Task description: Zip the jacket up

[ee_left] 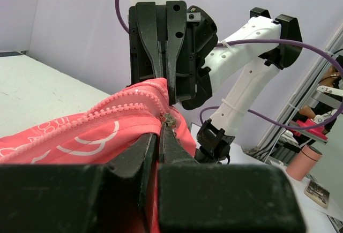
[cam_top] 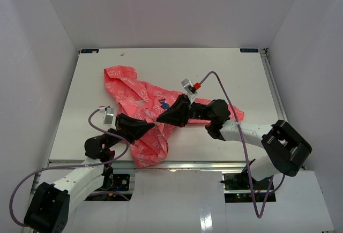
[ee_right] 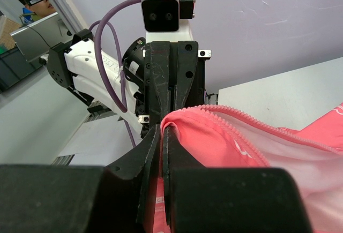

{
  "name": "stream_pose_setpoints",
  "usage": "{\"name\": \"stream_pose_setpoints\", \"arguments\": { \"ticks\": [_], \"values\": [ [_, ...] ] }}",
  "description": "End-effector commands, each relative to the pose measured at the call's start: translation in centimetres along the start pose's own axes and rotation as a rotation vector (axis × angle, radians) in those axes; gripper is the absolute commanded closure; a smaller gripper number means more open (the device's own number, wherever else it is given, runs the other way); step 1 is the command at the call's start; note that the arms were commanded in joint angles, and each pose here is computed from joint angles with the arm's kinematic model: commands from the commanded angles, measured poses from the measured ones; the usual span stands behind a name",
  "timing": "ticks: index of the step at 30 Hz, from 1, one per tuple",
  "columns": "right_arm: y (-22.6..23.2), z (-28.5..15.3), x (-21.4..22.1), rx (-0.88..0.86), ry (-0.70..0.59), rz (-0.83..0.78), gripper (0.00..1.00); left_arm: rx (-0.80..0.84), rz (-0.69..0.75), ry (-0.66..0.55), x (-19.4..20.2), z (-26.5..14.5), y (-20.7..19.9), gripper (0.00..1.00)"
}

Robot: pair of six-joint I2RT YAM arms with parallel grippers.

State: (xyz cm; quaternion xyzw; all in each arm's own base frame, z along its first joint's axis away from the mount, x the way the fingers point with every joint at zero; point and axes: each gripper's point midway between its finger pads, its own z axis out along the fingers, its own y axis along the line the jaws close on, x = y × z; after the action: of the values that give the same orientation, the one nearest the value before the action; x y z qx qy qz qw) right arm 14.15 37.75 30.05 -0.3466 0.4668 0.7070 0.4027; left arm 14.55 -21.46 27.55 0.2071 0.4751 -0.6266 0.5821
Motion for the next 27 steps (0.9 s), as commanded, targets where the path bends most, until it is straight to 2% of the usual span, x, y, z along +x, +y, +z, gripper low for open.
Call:
{"name": "stream_pose_setpoints", "arguments": {
  "ticks": [1, 10, 18, 23, 27],
  "values": [
    [7.6, -0.7, -7.6, -0.264, -0.330, -0.423, 0.92, 0.353, 0.325, -0.201, -4.7, -1.0, -8.8, 1.00],
    [7.1, -0.5, -7.1, -0.273, -0.301, -0.380, 0.90, 0.340, 0.320, -0.196, -4.5, -0.9, -8.4, 1.00],
    [6.4, -0.2, -6.5, -0.281, -0.264, -0.327, 0.78, 0.327, 0.327, -0.187, -4.5, -0.7, -8.1, 1.00],
    [6.2, -0.2, -6.2, -0.282, -0.252, -0.313, 0.78, 0.316, 0.330, -0.180, -4.4, -0.6, -7.9, 1.00],
    [6.4, -0.3, -6.3, -0.285, -0.250, -0.314, 0.85, 0.310, 0.328, -0.179, -4.4, -0.5, -7.7, 1.00]
  ]
}}
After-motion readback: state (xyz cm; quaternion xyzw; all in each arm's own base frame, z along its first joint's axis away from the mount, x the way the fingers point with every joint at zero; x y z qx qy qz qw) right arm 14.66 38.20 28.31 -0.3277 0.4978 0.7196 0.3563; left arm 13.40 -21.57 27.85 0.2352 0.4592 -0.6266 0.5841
